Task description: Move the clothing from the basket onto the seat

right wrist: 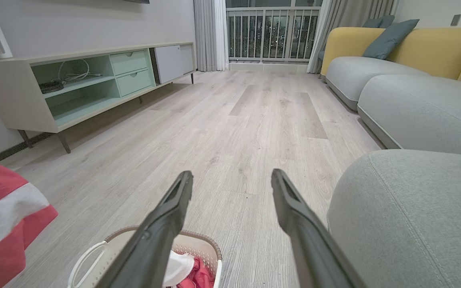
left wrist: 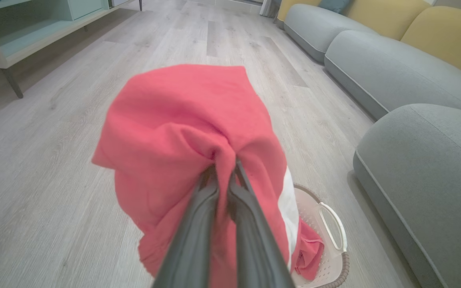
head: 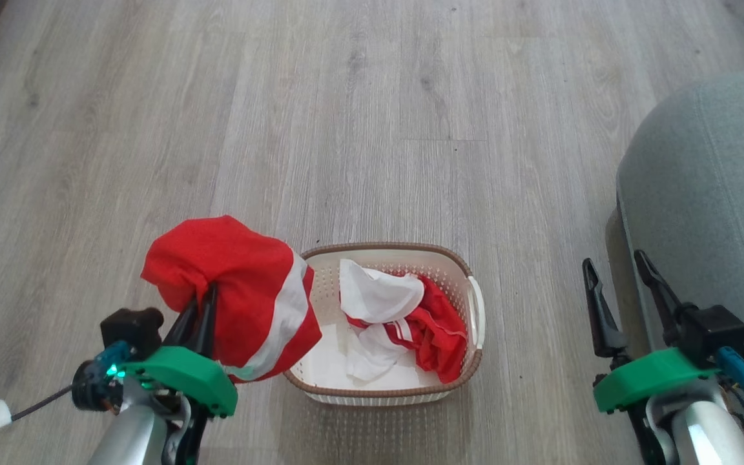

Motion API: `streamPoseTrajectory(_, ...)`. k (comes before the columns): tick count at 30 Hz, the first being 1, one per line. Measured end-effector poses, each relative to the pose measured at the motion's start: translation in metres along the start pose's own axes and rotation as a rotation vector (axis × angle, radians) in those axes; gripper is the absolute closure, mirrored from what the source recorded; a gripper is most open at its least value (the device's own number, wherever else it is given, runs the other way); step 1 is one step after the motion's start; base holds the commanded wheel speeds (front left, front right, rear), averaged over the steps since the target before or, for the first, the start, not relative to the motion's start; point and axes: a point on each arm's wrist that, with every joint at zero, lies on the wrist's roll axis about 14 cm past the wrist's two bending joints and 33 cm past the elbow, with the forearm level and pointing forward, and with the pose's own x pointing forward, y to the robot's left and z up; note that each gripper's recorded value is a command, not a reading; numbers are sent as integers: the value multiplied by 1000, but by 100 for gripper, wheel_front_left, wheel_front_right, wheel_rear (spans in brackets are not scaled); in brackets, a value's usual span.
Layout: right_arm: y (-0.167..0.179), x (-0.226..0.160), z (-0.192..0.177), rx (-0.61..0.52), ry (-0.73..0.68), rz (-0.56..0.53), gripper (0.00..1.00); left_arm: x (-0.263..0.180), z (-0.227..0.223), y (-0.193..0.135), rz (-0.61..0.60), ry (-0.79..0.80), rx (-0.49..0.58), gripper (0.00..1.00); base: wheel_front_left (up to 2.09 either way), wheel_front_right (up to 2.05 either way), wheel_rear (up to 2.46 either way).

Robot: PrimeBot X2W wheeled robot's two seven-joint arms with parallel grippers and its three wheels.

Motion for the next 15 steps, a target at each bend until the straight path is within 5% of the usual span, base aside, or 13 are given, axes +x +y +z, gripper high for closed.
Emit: streamPoseTrajectory(15,-4,-3,-3,-3,9,-12,0,3,0,-1,-7,1,0,100,0,0,0)
